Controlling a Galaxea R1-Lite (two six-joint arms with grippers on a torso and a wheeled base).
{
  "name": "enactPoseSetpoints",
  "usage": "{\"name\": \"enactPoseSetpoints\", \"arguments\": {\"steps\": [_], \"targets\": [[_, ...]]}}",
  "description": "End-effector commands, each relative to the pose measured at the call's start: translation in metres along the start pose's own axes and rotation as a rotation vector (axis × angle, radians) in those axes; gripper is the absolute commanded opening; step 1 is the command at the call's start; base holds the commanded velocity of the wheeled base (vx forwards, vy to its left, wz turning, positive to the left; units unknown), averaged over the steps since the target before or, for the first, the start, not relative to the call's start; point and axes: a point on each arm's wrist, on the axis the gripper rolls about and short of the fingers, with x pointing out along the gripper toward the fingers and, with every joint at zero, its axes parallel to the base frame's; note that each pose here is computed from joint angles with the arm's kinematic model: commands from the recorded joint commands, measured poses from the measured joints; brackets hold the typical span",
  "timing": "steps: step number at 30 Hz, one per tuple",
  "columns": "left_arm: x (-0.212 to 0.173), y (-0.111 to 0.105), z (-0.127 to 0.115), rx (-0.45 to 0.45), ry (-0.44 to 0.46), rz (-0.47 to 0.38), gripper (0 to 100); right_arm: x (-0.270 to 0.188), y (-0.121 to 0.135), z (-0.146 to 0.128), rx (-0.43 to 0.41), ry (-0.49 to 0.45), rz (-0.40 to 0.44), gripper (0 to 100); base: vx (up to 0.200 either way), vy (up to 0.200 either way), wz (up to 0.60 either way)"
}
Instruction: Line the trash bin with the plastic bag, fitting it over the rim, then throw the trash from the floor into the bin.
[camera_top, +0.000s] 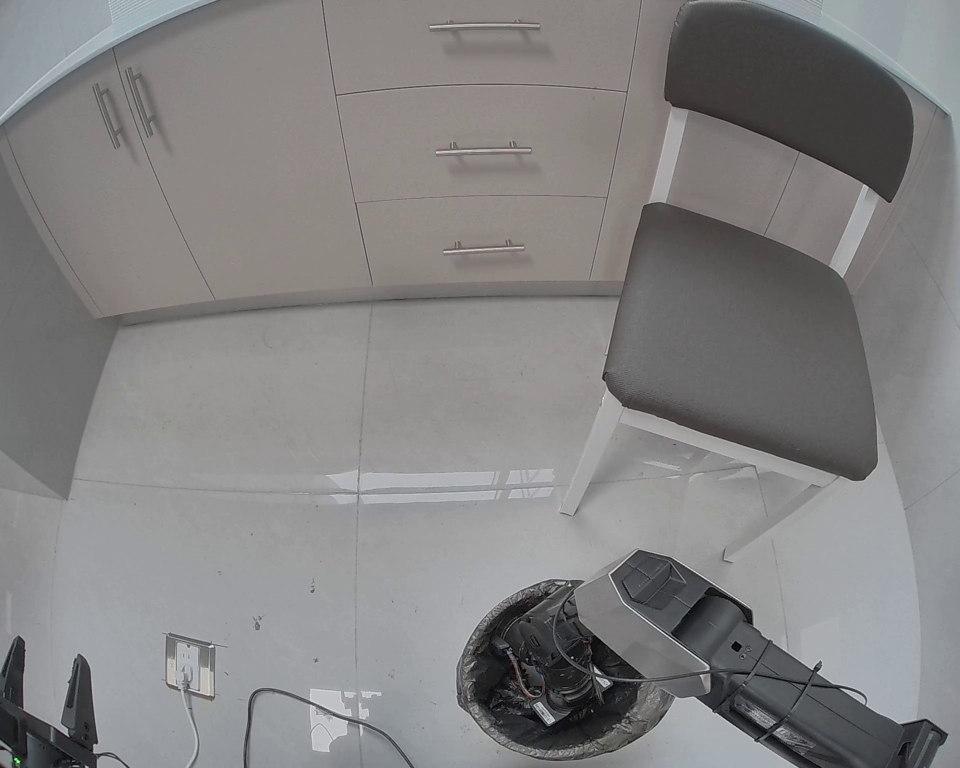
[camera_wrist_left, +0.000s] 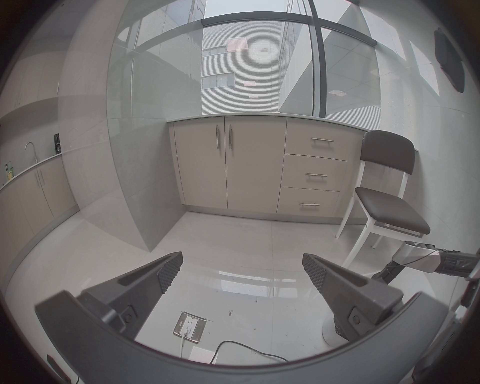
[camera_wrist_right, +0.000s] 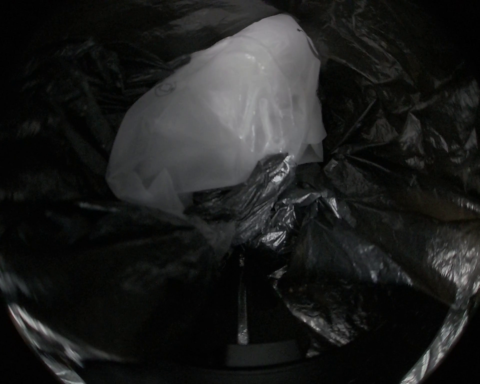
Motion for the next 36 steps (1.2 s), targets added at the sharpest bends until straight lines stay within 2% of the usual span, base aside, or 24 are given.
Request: {"name": "enactPoseSetpoints", "arguments": {"steps": [1, 6, 15, 17, 19, 25, 29, 36], "targets": [[-0.001, 0.000, 0.000, -0.003, -0.017, 0.000, 100, 0.003, 0.001, 0.003, 0.005, -0.029, 0.005, 0, 0.000, 0.000, 0.00], [-0.001, 0.000, 0.000, -0.003, -0.017, -0.002, 100, 0.003, 0.004, 0.015, 0.029, -0.144, 0.028, 0, 0.000, 0.000, 0.00], [-0.001, 0.000, 0.000, -0.004, -0.017, -0.002, 100, -0.004, 0.003, 0.022, 0.088, -0.213, 0.034, 0, 0.000, 0.000, 0.00], [-0.001, 0.000, 0.000, -0.004, -0.017, 0.000, 100, -0.006, 0.004, 0.028, 0.112, -0.273, 0.049, 0, 0.000, 0.000, 0.00], [-0.001, 0.000, 0.000, -0.004, -0.017, -0.002, 100, -0.005, 0.005, 0.029, 0.113, -0.287, 0.049, 0, 0.000, 0.000, 0.00], [-0.001, 0.000, 0.000, -0.004, -0.017, 0.000, 100, -0.005, 0.012, 0.040, 0.131, -0.427, 0.023, 0, 0.000, 0.000, 0.00], [-0.001, 0.000, 0.000, -0.004, -0.017, 0.000, 100, -0.008, 0.012, 0.045, 0.142, -0.481, 0.017, 0, 0.000, 0.000, 0.00], [-0.001, 0.000, 0.000, -0.004, -0.017, -0.002, 100, -0.019, 0.016, 0.054, 0.141, -0.588, 0.034, 0, 0.000, 0.000, 0.00]]}}
